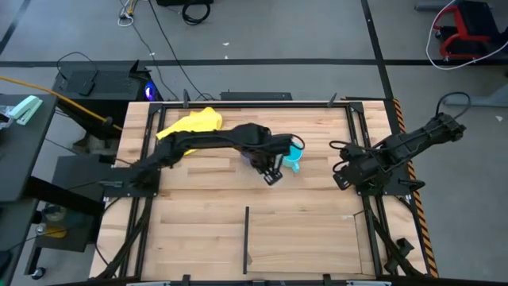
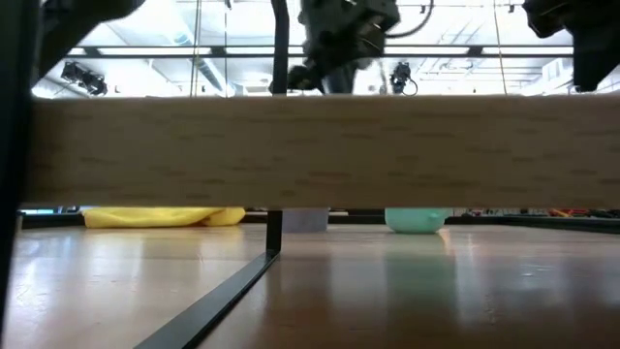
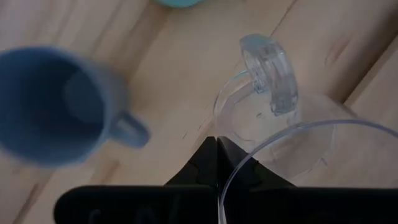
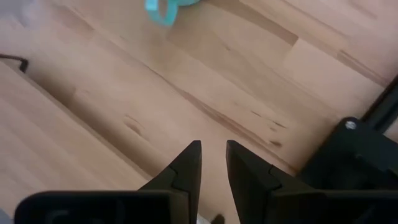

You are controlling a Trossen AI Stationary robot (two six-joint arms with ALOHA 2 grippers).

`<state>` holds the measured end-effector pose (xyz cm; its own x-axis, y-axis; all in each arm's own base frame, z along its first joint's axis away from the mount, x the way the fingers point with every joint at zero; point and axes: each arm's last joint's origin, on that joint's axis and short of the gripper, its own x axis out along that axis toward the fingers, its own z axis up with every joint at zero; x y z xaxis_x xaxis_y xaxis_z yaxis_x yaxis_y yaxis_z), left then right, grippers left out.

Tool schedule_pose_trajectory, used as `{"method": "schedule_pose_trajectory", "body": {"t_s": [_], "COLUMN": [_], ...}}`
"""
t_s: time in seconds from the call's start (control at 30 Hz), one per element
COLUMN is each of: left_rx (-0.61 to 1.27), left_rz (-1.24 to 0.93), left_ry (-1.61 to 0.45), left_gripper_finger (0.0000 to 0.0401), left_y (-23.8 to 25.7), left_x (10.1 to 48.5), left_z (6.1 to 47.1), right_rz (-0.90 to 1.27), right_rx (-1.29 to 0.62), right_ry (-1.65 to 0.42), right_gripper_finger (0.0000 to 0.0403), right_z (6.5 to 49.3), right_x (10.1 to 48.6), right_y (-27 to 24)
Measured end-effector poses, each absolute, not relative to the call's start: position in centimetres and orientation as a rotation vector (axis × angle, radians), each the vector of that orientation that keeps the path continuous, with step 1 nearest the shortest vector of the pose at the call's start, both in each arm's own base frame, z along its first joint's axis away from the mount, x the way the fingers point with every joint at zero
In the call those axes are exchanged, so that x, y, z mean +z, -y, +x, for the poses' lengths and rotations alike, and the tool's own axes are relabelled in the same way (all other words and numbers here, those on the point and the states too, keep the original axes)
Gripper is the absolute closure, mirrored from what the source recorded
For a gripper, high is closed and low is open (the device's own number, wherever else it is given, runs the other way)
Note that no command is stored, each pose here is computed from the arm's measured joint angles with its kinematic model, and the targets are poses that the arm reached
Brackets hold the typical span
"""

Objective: Stack small to large cups/mugs on shelf
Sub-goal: Put the transparent mug on the shelf

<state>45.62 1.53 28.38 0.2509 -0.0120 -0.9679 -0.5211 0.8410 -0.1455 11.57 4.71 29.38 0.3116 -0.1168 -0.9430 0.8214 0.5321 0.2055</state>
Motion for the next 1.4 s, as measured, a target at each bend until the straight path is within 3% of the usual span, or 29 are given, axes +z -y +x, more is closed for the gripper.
{"method": "schedule_pose_trajectory", "body": {"t_s": [0.33,1.4], "left_rx": [0.318,0.437], "left_rz": [-0.549,-0.448], "left_ry": [-1.301,-1.484], "left_gripper_finger": [0.0395,0.0391], "left_y": [-0.6,0.7], "left_x": [24.6,20.1], "left_z": [47.7,47.7], "right_rz": [0.72,0.626], "right_rx": [-0.698,-0.723], "right_ry": [-1.093,-1.096], "right_gripper_finger": [0.032,0.032], "right_z": [14.2,16.8], "right_x": [28.3,26.6], "right_y": [-5.9,-7.0]}}
